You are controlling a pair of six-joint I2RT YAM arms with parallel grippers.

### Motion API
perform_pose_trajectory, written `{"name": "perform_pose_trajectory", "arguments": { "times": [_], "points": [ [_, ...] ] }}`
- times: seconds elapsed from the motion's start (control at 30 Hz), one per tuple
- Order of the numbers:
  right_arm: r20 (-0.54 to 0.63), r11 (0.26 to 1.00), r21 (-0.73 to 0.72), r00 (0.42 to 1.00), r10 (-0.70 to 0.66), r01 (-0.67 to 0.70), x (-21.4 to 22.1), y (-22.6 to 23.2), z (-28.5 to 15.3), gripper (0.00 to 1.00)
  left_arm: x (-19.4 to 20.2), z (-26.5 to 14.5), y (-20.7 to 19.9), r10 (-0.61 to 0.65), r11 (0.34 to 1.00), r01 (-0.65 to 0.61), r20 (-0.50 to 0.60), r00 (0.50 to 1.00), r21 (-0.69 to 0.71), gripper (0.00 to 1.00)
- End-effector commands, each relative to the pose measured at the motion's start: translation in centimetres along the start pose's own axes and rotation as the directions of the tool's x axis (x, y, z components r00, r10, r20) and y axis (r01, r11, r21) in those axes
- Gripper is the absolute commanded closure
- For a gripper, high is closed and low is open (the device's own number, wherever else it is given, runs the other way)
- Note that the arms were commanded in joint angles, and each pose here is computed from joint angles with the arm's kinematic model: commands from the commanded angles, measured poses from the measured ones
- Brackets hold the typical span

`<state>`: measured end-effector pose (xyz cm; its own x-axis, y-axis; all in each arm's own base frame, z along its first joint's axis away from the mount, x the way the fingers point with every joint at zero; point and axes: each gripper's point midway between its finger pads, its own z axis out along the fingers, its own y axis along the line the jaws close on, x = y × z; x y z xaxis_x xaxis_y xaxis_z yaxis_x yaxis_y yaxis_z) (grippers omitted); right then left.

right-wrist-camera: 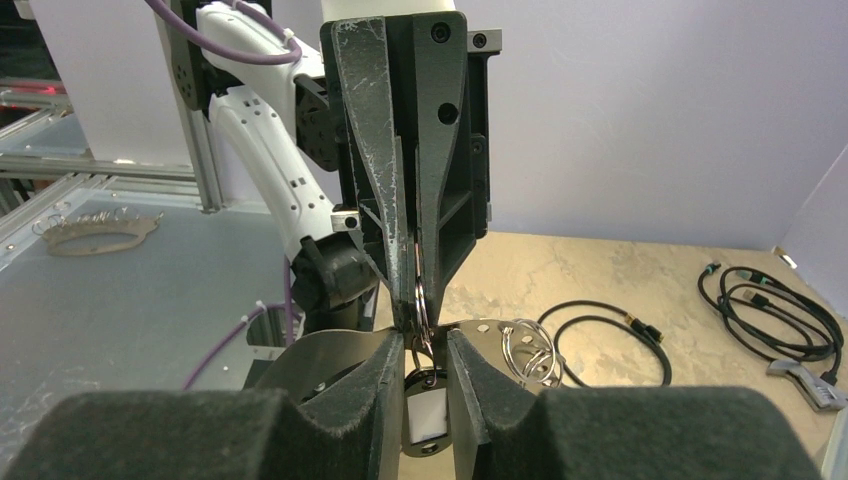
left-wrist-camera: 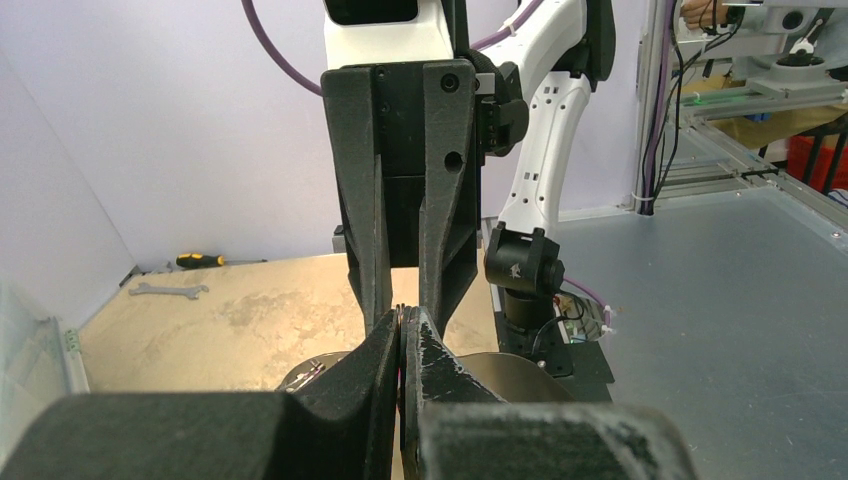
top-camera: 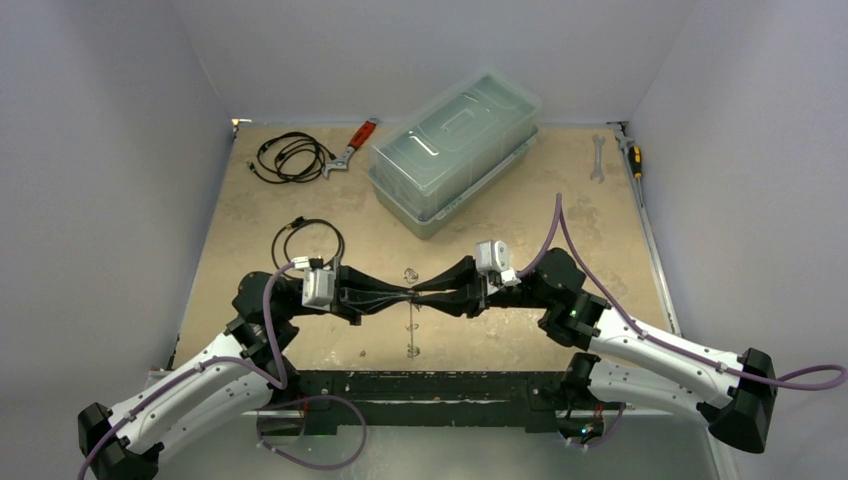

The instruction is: Put the keys on the keyring

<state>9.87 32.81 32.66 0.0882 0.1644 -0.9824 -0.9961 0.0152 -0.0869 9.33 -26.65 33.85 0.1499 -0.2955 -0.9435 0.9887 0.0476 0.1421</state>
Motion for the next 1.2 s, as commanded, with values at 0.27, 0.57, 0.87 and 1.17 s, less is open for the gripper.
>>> {"name": "perform_pose_trajectory", "arguments": {
  "times": [0.27,0.57,0.87,1.17],
  "points": [
    [0.043,0.999,-0.042,0.999,-0.024,0.026,-1.6,0.3,0.8,1.00,-1.9,0.0,-0.4,0.047,0.999,-0.048,0.067,0.997,0.015,1.00],
    [0.021,0.999,-0.040,1.000,-0.022,0.023,-1.4,0.4,0.6,1.00,-2.1,-0.2,-0.3,0.062,0.998,-0.062,0.063,0.996,0.005,0.99],
    [-0.103,0.999,0.006,0.993,-0.051,0.052,-0.3,-0.9,0.5,1.00,-2.3,-0.4,-0.4,0.116,0.993,-0.116,0.015,0.993,0.009,0.57],
    [-0.271,0.986,0.124,0.960,-0.069,0.107,1.5,-3.8,-0.3,1.00,-1.0,-1.2,1.1,0.204,0.979,-0.205,-0.250,0.947,0.021,0.52]
  ]
}}
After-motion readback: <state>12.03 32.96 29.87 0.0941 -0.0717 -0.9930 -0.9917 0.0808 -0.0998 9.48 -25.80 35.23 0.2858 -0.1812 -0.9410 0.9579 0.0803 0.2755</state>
